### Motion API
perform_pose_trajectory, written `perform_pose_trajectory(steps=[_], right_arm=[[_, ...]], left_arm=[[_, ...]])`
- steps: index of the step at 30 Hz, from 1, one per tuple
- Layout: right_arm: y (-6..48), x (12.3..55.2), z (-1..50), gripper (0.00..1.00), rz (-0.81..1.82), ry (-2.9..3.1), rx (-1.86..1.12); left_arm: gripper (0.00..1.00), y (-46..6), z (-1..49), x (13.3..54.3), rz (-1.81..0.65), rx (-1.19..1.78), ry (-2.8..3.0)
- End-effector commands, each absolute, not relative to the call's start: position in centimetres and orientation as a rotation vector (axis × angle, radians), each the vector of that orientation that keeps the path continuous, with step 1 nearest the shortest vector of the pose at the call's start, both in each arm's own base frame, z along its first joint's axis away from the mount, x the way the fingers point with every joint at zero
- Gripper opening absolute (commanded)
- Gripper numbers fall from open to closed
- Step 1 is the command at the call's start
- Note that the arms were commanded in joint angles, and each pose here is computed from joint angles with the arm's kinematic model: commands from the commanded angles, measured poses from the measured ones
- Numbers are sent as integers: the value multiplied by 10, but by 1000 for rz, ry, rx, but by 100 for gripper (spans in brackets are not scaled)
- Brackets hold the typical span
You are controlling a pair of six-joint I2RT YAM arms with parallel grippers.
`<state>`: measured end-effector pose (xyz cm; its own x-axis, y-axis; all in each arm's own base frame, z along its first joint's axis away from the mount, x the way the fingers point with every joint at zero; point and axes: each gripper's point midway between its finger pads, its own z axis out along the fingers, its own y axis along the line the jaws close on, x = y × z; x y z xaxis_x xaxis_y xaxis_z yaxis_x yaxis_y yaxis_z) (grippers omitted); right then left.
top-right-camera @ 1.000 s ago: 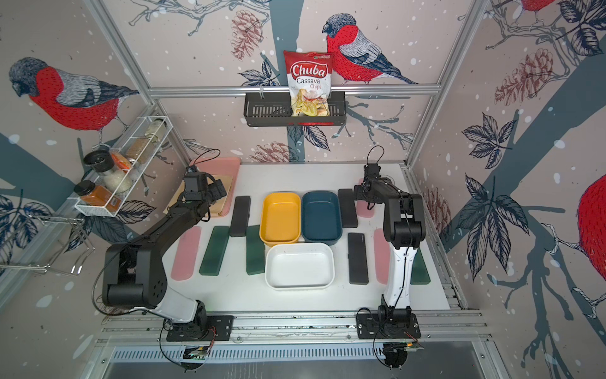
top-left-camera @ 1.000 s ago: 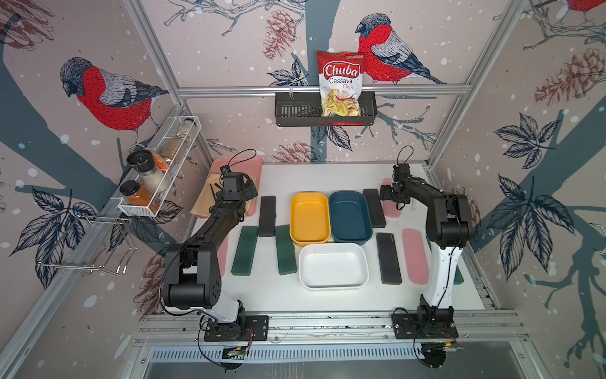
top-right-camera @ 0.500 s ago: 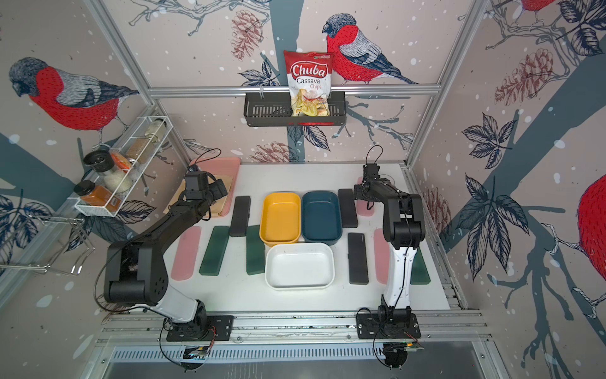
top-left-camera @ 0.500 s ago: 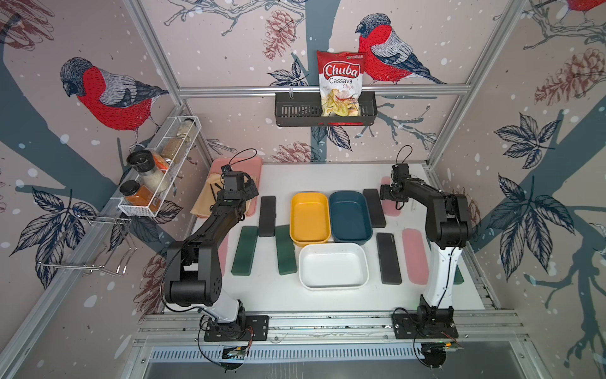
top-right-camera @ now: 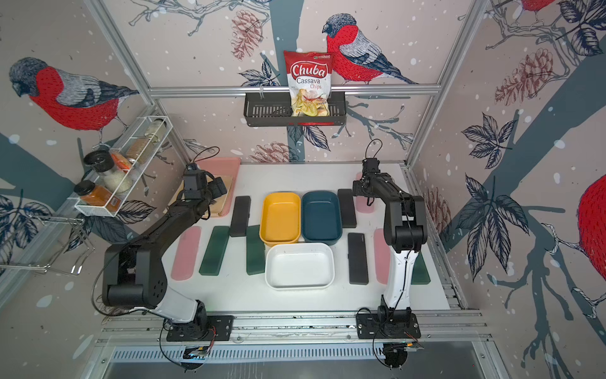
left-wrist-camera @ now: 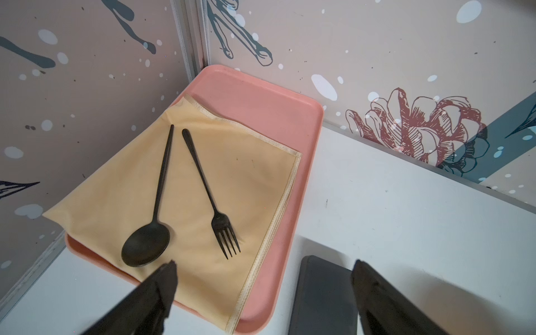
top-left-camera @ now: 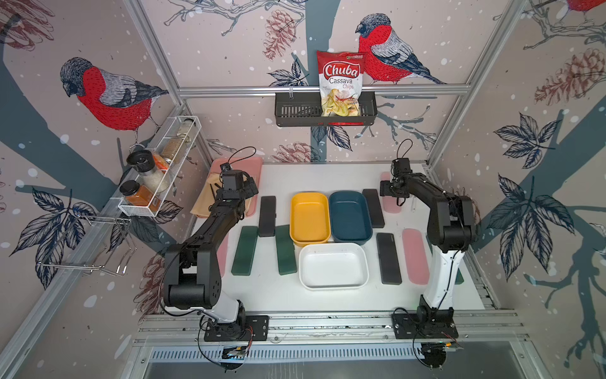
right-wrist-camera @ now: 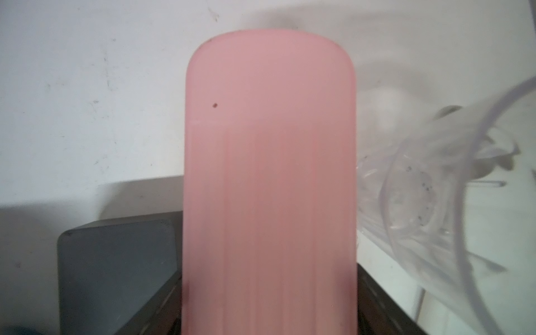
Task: Place the pencil cases by color into the storage box
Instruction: Pick up the pencil case from the center of the board, then place the pencil case at the storage box.
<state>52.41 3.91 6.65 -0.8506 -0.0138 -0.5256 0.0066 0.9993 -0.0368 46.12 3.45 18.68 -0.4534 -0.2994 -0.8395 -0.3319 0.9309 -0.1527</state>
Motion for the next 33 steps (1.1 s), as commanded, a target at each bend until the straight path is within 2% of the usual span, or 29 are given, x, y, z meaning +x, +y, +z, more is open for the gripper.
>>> perform_pose_trajectory(steps=[1,10,16,24,33], right_arm=[[37,521,81,48,-90,2576,-21],[63,505,118,48,-86,2509,-138],[98,482,151,48,-6,2387,-366],[155,427,185,48,182,2201,-724],[205,357,191,48,294,2017,-1094]], left_arm=[[97,32,195,463,28,-436,2043],[97,32,207,459,23,-427,2020],[97,30,214,456,6,-419,2009],[97,26,223,451,-29,-415,1987],[97,24,224,448,-59,-440,1999]])
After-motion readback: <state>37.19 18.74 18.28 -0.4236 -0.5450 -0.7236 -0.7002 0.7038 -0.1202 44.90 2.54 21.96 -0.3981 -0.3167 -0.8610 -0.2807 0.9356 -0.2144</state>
